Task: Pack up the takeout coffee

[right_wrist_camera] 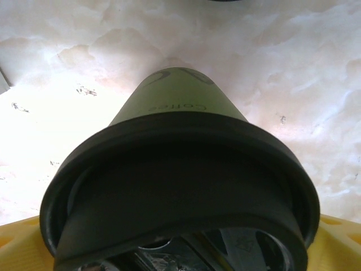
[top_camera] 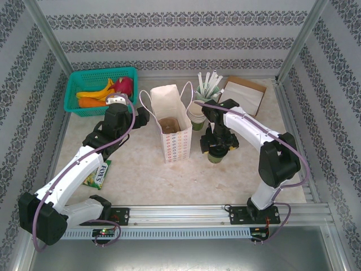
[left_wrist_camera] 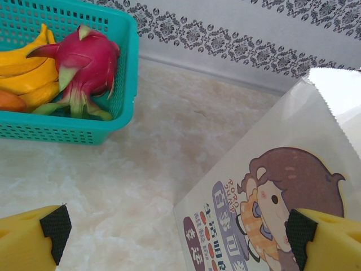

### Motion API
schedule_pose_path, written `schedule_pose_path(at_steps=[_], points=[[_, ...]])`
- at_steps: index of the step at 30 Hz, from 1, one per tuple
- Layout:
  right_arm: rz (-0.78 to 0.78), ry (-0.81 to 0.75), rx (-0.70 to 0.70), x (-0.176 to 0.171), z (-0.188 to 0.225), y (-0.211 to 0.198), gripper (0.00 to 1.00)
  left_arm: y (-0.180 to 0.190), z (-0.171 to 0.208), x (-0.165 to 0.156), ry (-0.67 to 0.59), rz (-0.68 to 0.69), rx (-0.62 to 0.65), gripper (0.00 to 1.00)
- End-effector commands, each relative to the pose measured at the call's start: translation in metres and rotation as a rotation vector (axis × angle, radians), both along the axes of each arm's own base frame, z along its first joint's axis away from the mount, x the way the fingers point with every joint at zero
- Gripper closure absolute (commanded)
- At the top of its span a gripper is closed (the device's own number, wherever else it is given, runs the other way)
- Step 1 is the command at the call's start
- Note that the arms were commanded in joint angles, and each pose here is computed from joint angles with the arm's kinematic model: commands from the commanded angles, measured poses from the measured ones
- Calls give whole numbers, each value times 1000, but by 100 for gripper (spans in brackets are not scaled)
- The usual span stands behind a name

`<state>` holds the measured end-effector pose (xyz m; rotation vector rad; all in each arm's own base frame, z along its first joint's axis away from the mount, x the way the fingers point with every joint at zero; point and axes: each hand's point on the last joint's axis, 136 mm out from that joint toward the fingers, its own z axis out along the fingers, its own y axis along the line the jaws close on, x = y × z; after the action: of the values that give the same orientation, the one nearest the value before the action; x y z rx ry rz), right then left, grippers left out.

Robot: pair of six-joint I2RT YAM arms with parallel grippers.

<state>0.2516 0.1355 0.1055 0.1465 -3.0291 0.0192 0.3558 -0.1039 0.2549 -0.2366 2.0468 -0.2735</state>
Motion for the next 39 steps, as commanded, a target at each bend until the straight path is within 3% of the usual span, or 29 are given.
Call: schedule_pose_path(at_steps=[1, 10, 18, 26, 39], points=[[1, -13, -32, 1, 1, -3, 2, 0, 0, -2, 8, -1, 33, 0], [-4, -29, -20, 4, -2, -2, 7, 1, 0, -2, 7, 0, 34, 0], [-5, -28, -28, 2, -5, -5, 4, 1, 0, -2, 7, 0, 37, 0], [-9, -71, -30, 3, 2, -8, 14, 1, 2, -2, 4, 3, 36, 0], [25, -46, -29, -24, 23, -21, 18, 19, 25, -2, -30, 33, 4, 0]])
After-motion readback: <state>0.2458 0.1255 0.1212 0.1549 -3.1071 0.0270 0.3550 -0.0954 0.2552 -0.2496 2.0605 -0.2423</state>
